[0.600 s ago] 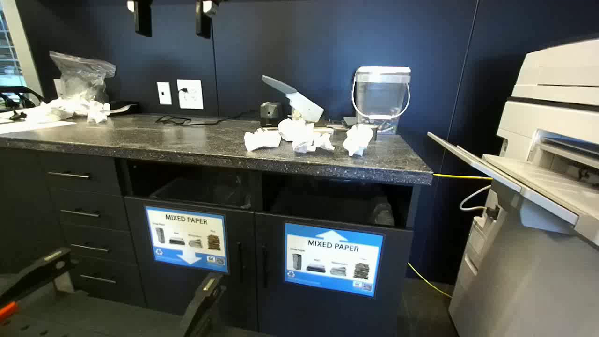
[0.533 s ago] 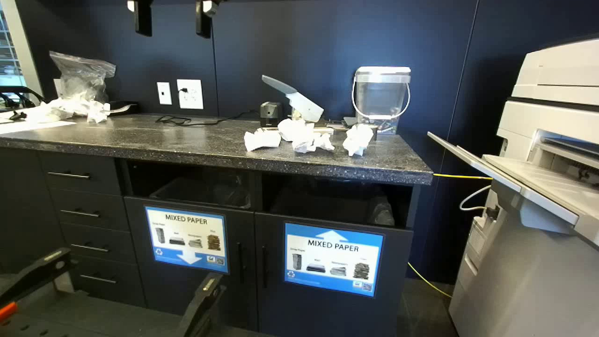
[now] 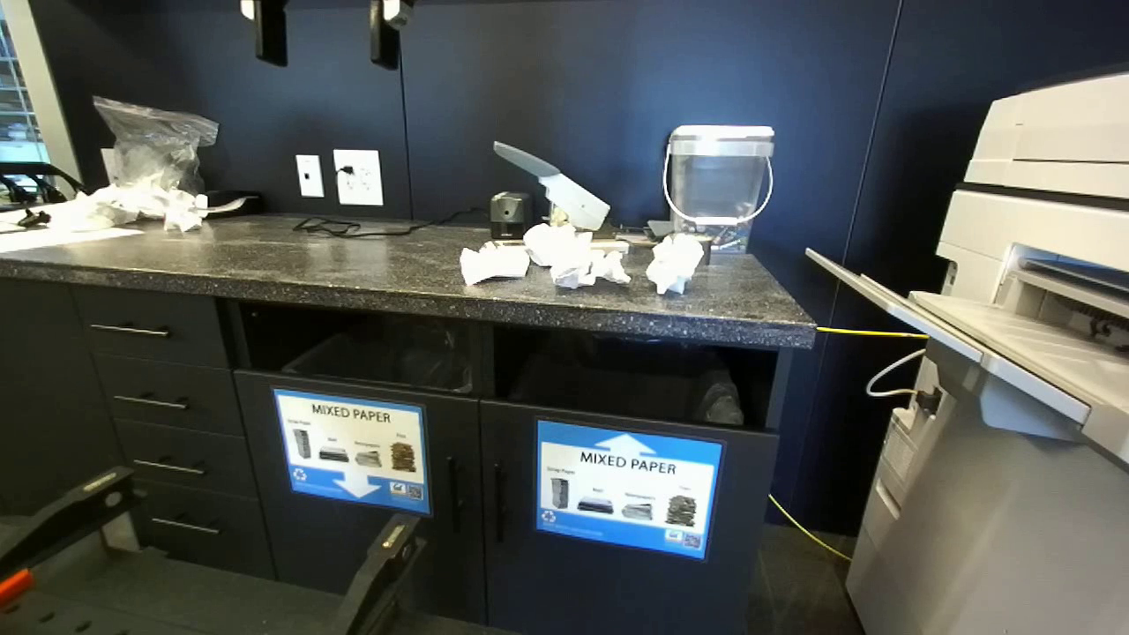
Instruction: Put one white paper inside the right bin
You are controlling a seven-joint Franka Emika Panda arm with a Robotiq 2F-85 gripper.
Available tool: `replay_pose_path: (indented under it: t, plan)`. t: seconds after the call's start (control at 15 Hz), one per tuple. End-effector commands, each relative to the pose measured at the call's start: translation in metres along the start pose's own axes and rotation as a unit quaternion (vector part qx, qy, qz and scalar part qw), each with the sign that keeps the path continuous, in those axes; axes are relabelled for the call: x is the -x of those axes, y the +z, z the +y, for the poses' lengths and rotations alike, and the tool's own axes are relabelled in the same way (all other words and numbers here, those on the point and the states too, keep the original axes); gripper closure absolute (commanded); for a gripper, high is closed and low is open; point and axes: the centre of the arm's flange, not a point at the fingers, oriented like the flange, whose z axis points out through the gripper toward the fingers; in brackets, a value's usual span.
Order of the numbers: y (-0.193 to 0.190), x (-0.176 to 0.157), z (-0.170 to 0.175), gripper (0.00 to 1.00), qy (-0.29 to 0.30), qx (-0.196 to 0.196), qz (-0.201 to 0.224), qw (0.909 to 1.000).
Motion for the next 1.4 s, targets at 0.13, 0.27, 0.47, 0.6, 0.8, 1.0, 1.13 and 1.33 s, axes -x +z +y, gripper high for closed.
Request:
replay_pose_path:
  t: [0.13, 0.27, 0.47, 0.6, 0.8, 1.0, 1.13, 1.33]
  plan:
    - [0.030, -0.042, 0.010, 0.00, 0.017, 0.039, 0.042, 0.9982]
    - [0.053, -0.073, 0.021, 0.00, 0.024, 0.058, 0.072, 0.9954]
    - [0.088, -0.122, 0.044, 0.00, 0.012, 0.084, 0.121, 0.9890]
    - [0.108, -0.151, 0.061, 0.00, -0.002, 0.097, 0.147, 0.9844]
    - [0.123, -0.198, 0.087, 0.00, -0.027, 0.099, 0.174, 0.9794]
    - [0.126, -0.243, 0.107, 0.00, -0.052, 0.081, 0.192, 0.9766]
    - [0.127, -0.271, 0.117, 0.00, -0.072, 0.067, 0.200, 0.9748]
    - [0.128, -0.313, 0.124, 0.00, -0.108, 0.047, 0.211, 0.9704]
